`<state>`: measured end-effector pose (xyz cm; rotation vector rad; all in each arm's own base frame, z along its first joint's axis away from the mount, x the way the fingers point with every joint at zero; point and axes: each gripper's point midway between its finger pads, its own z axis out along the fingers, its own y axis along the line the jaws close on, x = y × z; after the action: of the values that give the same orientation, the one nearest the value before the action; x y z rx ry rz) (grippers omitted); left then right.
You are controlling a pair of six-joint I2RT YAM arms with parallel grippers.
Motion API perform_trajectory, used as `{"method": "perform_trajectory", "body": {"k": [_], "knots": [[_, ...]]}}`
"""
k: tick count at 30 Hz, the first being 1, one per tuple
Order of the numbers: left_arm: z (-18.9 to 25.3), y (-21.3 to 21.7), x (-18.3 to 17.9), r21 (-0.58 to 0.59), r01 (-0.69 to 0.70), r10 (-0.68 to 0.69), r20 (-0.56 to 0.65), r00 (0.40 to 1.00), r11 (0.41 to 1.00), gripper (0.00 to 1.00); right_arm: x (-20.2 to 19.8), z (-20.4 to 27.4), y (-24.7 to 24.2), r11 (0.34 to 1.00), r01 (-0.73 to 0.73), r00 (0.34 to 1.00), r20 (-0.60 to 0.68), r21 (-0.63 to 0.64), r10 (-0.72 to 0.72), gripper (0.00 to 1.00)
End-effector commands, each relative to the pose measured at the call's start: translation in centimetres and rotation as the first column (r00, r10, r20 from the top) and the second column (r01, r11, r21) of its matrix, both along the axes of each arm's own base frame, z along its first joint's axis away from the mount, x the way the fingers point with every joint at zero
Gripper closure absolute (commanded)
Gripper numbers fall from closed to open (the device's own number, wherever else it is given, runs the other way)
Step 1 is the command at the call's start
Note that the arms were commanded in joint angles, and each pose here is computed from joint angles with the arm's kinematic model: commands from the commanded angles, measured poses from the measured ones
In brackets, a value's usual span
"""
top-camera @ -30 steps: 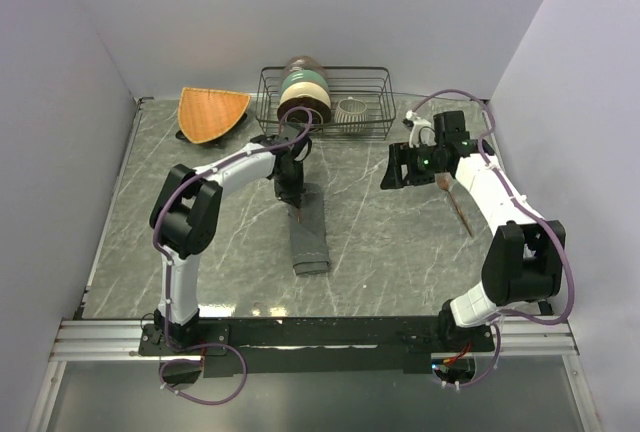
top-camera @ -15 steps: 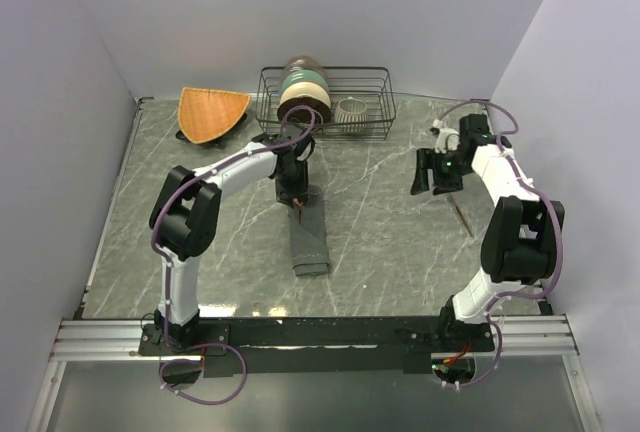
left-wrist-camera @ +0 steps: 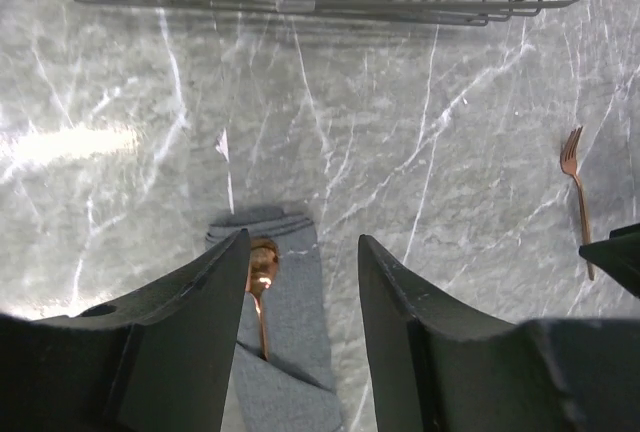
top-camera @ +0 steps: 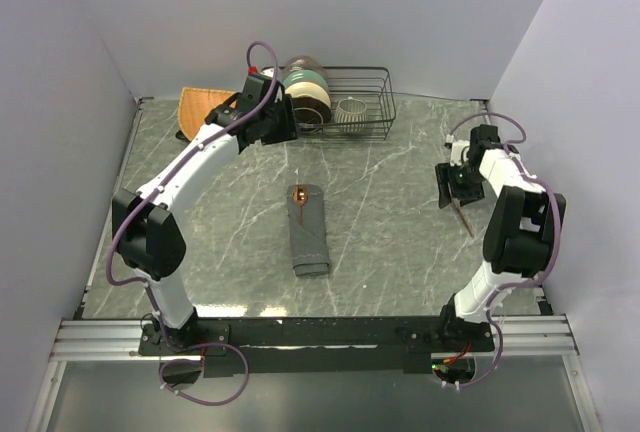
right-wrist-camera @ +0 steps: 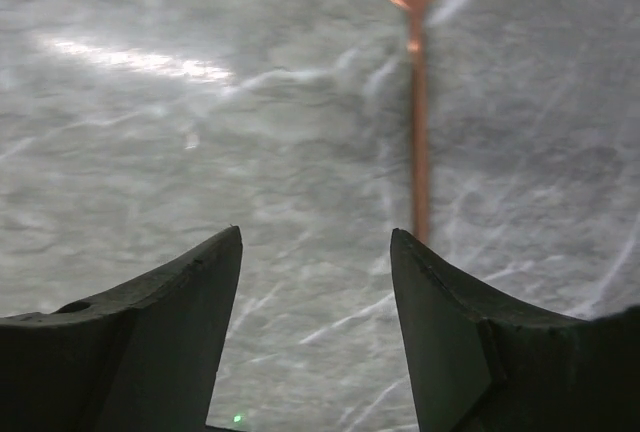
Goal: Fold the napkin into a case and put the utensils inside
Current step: Pick up the fork from the corner of the board.
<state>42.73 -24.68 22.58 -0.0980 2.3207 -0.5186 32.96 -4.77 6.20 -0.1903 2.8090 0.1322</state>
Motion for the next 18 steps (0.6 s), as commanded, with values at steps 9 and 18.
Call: {"method": "perform_trajectory", "body": {"k": [9, 18], "knots": [[4.1, 1.3, 0.8, -0.03, 0.066, -0.062, 0.138, 0.989, 0.997, 0.49, 1.9, -3.8, -4.9, 1.0, -0.009, 0.999, -0.037, -0.003, 0.009, 0.43], [4.8, 3.0, 3.5, -0.03, 0.026, -0.02, 0.187, 0.982, 0.999, 0.5, 2.3, -5.2, -3.2, 0.999, -0.029, 1.0, -0.011, 0.031, 0.029, 0.82]]}}
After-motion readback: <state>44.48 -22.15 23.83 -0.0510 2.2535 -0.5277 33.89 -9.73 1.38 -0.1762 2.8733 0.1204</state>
